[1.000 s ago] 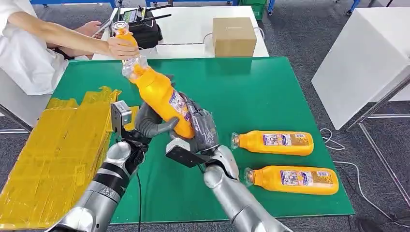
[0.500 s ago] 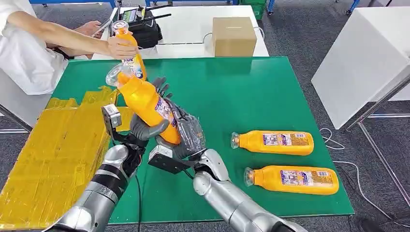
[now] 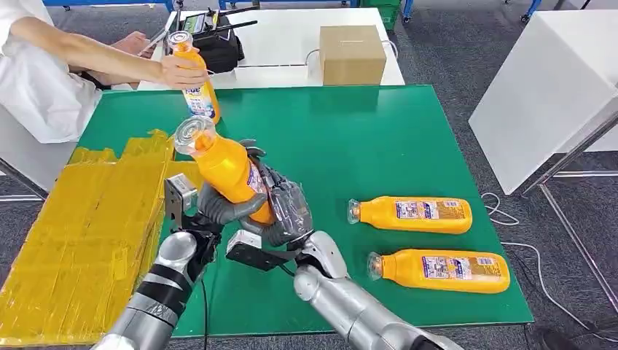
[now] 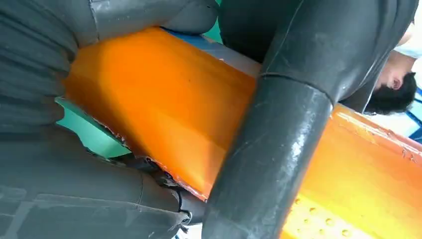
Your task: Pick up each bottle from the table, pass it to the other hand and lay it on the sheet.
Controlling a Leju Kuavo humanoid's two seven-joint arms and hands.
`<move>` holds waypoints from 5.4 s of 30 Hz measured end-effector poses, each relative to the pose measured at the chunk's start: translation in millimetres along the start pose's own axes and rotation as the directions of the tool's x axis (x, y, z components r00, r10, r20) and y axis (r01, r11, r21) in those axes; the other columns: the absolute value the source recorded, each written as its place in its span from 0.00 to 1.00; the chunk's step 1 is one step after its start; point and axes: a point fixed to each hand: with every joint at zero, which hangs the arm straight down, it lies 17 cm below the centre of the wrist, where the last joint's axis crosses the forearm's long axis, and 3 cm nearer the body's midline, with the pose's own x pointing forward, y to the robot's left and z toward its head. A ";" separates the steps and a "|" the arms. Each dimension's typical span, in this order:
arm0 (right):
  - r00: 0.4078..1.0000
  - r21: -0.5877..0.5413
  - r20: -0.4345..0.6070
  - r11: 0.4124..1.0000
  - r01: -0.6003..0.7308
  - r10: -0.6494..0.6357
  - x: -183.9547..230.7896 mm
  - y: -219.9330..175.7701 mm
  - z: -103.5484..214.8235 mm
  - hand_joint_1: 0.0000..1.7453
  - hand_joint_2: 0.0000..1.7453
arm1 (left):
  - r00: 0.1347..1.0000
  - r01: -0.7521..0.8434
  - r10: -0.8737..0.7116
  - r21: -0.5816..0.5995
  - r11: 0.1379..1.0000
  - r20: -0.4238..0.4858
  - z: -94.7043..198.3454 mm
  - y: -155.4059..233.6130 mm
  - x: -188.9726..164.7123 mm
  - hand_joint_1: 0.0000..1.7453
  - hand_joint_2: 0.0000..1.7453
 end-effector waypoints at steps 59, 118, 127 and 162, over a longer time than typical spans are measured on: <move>0.912 -0.589 0.402 0.785 0.194 0.076 149.3 -205.9 81.2 0.00 1.00 | -0.133 0.973 -0.892 0.114 -0.201 -0.432 -23.7 207.2 36.9 1.00 1.00; 0.978 -0.521 0.116 0.849 -0.091 0.175 -11.4 -263.8 71.2 0.00 1.00 | -0.340 0.853 -0.765 -0.521 -0.007 -0.546 176.3 328.5 -112.4 0.00 1.00; 0.976 -0.524 0.084 0.842 -0.130 0.203 -16.9 -266.0 73.1 0.00 1.00 | -0.054 0.970 -0.855 -0.230 0.078 -0.516 130.9 296.6 -88.0 0.00 1.00; 0.897 0.116 -0.200 0.919 -0.377 0.394 -172.9 -316.2 9.2 0.00 1.00 | 0.756 0.617 -0.651 0.414 0.669 -0.075 15.1 143.5 35.9 0.00 1.00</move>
